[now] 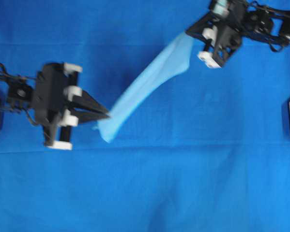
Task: Fold the light blue towel.
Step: 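Lift the strip and swing the left end over toward the right gripper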
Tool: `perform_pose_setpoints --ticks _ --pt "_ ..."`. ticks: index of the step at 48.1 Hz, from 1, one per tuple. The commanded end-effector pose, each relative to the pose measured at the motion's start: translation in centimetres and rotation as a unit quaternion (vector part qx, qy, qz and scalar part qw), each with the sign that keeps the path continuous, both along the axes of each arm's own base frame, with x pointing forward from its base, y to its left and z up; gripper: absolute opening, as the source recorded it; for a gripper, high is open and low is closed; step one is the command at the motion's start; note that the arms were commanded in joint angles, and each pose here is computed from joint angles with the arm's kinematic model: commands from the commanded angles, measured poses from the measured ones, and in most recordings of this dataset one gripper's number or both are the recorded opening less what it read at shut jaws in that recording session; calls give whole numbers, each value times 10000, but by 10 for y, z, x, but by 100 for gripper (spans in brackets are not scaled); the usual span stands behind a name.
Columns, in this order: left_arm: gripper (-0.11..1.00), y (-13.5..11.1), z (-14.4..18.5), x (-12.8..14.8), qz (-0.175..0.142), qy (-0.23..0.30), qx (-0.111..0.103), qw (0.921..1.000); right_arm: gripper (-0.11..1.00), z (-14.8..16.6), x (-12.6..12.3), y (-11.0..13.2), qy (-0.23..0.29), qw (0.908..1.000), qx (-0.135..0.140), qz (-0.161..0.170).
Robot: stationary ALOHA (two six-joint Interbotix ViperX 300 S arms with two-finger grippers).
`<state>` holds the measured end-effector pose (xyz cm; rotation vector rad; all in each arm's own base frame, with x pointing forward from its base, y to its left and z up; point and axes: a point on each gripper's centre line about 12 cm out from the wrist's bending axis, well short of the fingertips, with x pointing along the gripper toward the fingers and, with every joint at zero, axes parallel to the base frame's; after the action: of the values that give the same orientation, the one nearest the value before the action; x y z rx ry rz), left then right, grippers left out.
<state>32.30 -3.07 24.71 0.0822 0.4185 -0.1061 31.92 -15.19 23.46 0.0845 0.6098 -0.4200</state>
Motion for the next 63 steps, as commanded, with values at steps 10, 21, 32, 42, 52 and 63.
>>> perform_pose_setpoints --ticks 10,21,32,42,52,63 --pt "2 -42 22 56 -689 -565 500 9948 1 22 39 -35 -82 9980 -628 88" --pt "2 -50 21 85 -746 -602 587 9937 1 24 56 -44 -88 9973 -718 113" --pt "2 -47 15 101 -681 -621 590 9940 1 22 45 -50 -64 9974 -716 -2" --pt "2 -27 2 135 -380 -803 602 9942 1 14 9 -52 57 9976 -650 -243" --pt "2 -23 -18 184 -278 -827 608 9943 1 9 -31 -41 120 9973 -604 -410" --pt "2 -27 -29 225 -266 -956 591 9933 1 8 -60 -22 133 9972 -597 -428"
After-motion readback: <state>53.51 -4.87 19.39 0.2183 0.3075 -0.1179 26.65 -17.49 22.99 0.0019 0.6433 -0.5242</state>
